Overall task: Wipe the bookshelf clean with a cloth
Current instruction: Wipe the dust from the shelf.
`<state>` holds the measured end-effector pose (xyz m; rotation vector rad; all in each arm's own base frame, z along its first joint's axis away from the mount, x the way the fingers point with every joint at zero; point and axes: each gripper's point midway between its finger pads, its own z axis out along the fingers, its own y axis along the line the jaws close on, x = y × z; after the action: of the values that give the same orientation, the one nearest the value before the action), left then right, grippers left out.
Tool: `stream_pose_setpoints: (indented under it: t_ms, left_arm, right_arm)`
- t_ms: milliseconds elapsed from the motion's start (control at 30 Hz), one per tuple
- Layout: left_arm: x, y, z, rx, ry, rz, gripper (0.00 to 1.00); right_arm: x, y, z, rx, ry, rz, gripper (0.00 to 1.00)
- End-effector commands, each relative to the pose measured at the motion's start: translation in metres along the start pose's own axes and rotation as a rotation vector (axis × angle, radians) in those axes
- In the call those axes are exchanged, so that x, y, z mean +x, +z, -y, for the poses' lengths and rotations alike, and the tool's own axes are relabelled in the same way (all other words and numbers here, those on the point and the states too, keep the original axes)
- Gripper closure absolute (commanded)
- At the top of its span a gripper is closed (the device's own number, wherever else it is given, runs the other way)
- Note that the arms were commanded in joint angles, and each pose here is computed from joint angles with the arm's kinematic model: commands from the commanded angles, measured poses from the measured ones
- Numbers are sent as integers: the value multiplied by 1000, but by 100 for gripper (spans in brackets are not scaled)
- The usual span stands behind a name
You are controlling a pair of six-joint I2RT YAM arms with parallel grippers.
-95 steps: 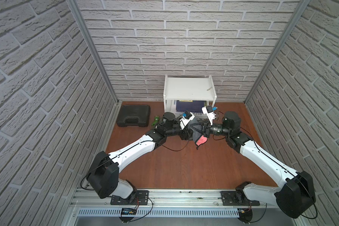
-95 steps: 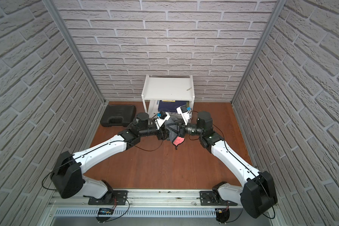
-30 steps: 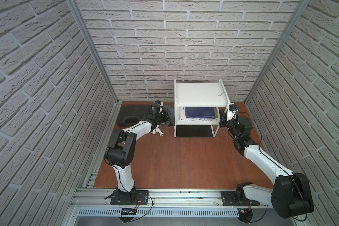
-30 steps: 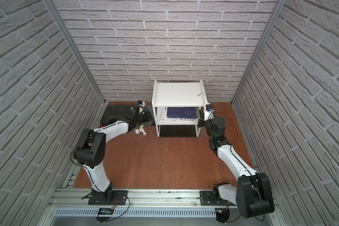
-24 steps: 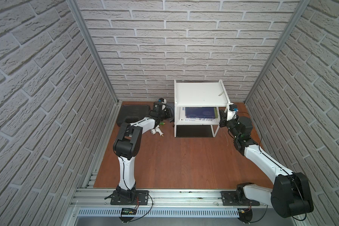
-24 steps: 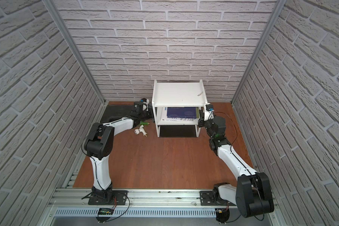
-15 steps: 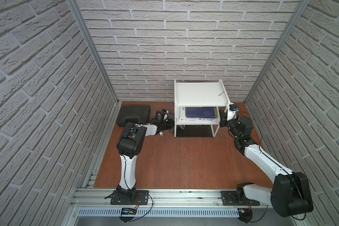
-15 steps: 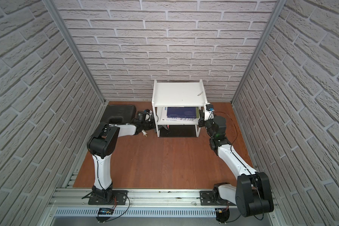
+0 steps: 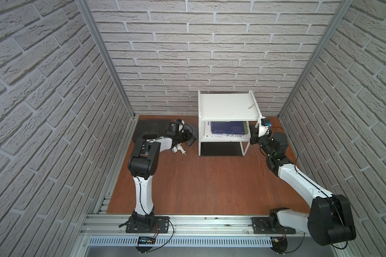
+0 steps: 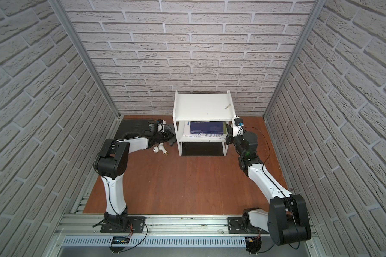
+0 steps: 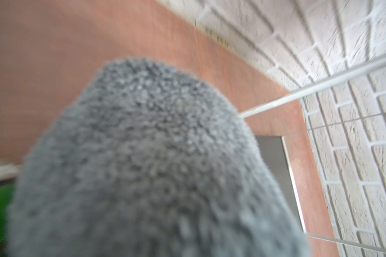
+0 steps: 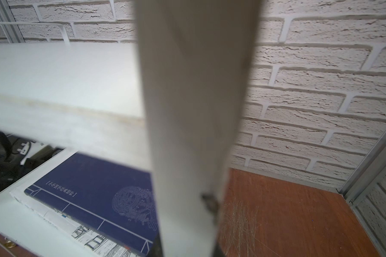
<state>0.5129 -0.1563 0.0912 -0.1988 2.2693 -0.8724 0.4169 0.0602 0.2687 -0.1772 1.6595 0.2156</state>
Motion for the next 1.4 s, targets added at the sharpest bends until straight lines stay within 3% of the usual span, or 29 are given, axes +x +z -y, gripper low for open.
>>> stream_pose_setpoints:
  t_ms: [0, 167, 267, 367, 533, 733, 900, 967, 1033, 1100, 1200, 1367]
  left_arm:
    - [-54, -46, 73, 113, 158, 168, 100]
    - [-99, -62, 142, 224, 288, 200, 100]
    - [-105, -40, 150, 183, 345, 170, 100]
    - [-99, -13, 134, 150, 326, 133, 100]
    - [-54, 1, 99, 82, 285, 61, 100]
    - [-14, -42, 99, 97, 259, 44, 100]
    - [44, -77, 114, 159, 277, -23, 100]
    - [61, -90, 94, 45, 271, -14, 100]
    - [61, -119, 66, -192, 295, 74, 100]
    - [59, -141, 59, -313, 332, 122, 100]
    - [46, -155, 105, -200, 392, 138, 100]
    - [24, -174, 220, 129, 572, 195, 100]
  right_arm:
    - [57, 7, -10, -52, 106, -196, 97]
    - [56, 10, -13, -67, 117, -198, 97]
    - [57, 10, -14, -74, 123, -201, 98]
    - [61, 10, -17, -86, 134, -210, 97]
    - [66, 8, -23, -108, 144, -224, 98]
    - [67, 6, -26, -115, 159, -222, 97]
    - [73, 7, -21, -77, 184, -235, 97]
    - [74, 8, -22, -79, 197, -237, 97]
    - [75, 8, -23, -86, 210, -239, 98]
    - [77, 8, -25, -95, 215, -245, 97]
    - [77, 6, -26, -94, 205, -252, 97]
    - [78, 3, -25, -82, 185, -260, 97]
